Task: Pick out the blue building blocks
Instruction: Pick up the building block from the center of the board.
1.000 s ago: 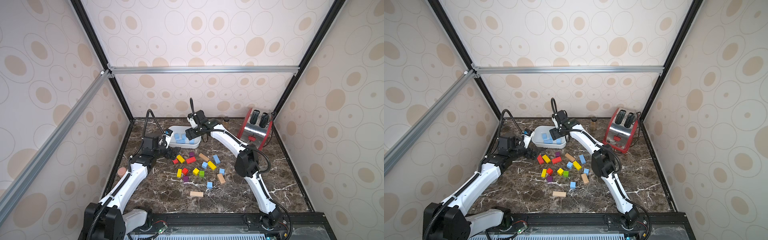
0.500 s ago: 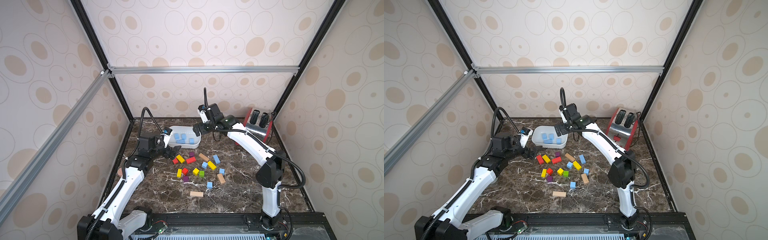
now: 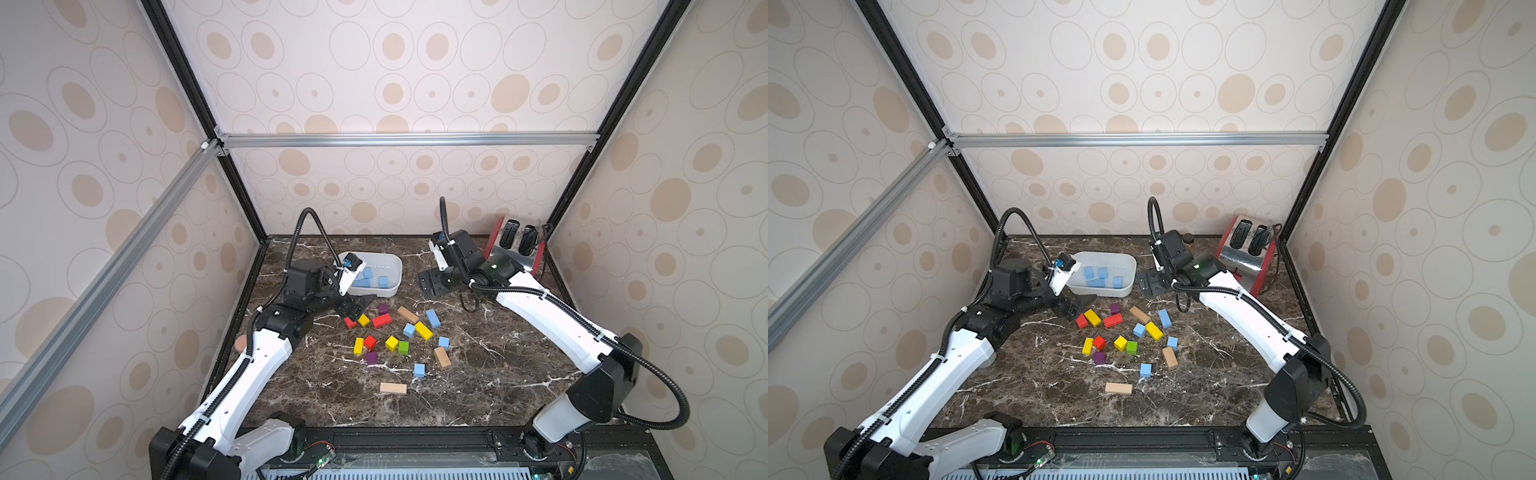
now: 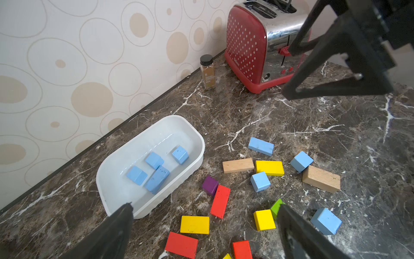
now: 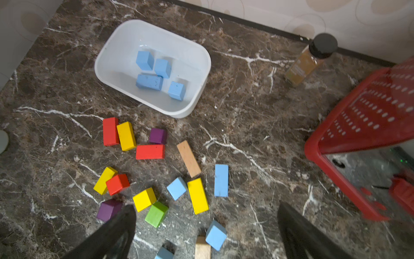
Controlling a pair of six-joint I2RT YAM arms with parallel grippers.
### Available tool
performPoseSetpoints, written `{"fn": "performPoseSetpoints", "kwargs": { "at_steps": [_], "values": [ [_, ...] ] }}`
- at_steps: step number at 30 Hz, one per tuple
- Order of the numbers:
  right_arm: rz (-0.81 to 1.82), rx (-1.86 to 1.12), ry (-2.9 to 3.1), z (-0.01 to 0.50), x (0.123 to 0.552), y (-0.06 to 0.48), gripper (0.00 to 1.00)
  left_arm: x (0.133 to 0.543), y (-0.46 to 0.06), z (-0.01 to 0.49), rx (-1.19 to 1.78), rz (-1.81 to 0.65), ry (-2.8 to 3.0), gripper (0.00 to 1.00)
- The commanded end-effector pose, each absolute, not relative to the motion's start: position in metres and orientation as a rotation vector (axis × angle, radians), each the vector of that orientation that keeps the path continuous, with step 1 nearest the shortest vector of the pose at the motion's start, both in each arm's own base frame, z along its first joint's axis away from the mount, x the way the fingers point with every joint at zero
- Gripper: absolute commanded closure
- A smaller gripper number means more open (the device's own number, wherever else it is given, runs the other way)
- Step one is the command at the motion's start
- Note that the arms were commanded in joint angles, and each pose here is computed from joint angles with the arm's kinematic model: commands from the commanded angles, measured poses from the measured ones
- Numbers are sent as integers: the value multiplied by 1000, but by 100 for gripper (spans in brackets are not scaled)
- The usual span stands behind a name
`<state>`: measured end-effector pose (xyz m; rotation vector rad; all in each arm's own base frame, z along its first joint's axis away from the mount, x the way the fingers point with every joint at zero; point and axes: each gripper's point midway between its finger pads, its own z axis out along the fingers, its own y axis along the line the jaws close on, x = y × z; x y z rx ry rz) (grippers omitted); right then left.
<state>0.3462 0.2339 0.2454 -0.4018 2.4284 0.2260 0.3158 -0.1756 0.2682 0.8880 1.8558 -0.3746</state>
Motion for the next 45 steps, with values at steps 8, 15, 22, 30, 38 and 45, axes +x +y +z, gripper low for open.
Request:
{"fn": "performPoseSetpoints", "kwargs": {
  "at_steps": [8,15,22,30,38,45],
  "values": [
    [155,-208,2559,219,291,180,0,292,-186,276,929,-405,1809,1],
    [142,-126,2676,186,261,163,0,279,-194,259,961,-434,1829,1],
    [152,-40,2758,154,248,160,0,276,-201,242,966,-474,1861,1],
    [176,31,2843,114,243,168,2,275,-210,219,1015,-452,1900,1],
    [212,112,2923,84,241,180,6,274,-217,195,1053,-462,1935,1],
    [158,195,2949,66,246,180,13,277,-221,179,1069,-476,1964,1]
  ]
}}
